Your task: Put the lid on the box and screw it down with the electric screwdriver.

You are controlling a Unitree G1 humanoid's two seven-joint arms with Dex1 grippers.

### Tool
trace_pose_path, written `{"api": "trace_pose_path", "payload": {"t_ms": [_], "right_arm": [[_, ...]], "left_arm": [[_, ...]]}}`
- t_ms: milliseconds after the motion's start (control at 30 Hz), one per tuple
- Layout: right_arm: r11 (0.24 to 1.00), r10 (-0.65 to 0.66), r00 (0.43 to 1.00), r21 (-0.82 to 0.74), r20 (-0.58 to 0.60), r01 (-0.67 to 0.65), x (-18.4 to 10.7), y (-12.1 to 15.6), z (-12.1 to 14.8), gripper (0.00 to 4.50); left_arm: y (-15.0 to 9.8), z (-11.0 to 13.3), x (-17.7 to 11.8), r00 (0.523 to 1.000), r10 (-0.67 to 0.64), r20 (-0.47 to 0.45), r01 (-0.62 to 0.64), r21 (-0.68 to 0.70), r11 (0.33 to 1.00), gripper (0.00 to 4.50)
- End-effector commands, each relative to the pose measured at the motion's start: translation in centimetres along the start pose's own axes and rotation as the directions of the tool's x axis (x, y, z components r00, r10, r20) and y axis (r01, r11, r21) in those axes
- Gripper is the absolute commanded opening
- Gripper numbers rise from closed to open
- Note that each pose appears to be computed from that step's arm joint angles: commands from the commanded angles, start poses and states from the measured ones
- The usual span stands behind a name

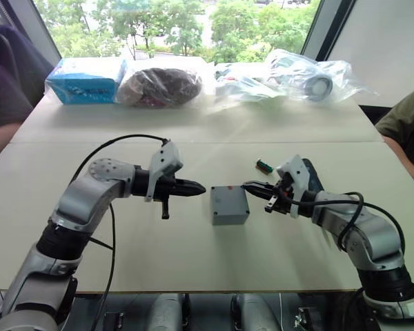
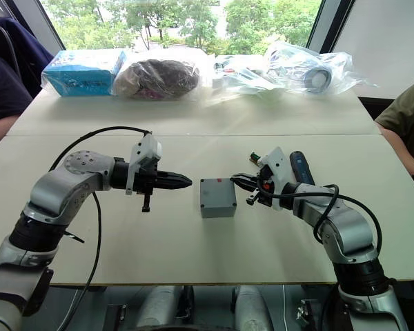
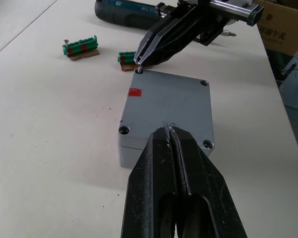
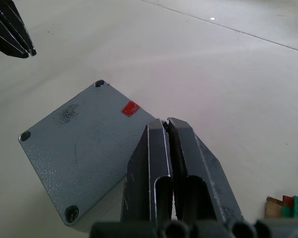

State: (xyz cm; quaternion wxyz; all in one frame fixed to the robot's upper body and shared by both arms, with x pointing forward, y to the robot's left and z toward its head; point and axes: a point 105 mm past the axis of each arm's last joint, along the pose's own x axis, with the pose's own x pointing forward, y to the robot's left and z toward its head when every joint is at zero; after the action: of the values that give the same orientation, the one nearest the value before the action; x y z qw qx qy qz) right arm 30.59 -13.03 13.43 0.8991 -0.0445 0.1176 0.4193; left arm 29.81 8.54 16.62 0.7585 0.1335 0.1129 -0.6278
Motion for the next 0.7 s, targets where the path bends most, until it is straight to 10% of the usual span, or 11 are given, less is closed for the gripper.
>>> {"api": "trace_pose_path", "payload": {"t_ms": [33,200,467,700], "right_arm": [[0.999,-0.004,0.999,-0.034,0.037,0.005,0.1,-0.1,1.1,0.05],[0.999,0.02,0.999,-0.033,0.049,-0.018,0.3,0.4,1.6,0.05],[0.999,0.0,0.999,-0.043,0.036,0.001,-0.1,0.0,1.8,2.72],[0.985,-0.171,0.977,0.062,0.131,0.164,-3.3,-3.3,5.2,2.72]], "left_arm": [[-0.2,0.4,0.0,1.0,-0.001,0.013,0.001,0.03,1.0,0.0],[-0.2,0.5,0.0,1.0,-0.001,0.015,0.001,0.03,1.0,0.0],[-0.2,0.7,0.2,0.999,-0.004,0.035,0.003,0.025,1.0,0.0],[1.2,3.7,0.9,0.977,0.113,0.18,-0.129,0.078,0.989,0.0]]}}
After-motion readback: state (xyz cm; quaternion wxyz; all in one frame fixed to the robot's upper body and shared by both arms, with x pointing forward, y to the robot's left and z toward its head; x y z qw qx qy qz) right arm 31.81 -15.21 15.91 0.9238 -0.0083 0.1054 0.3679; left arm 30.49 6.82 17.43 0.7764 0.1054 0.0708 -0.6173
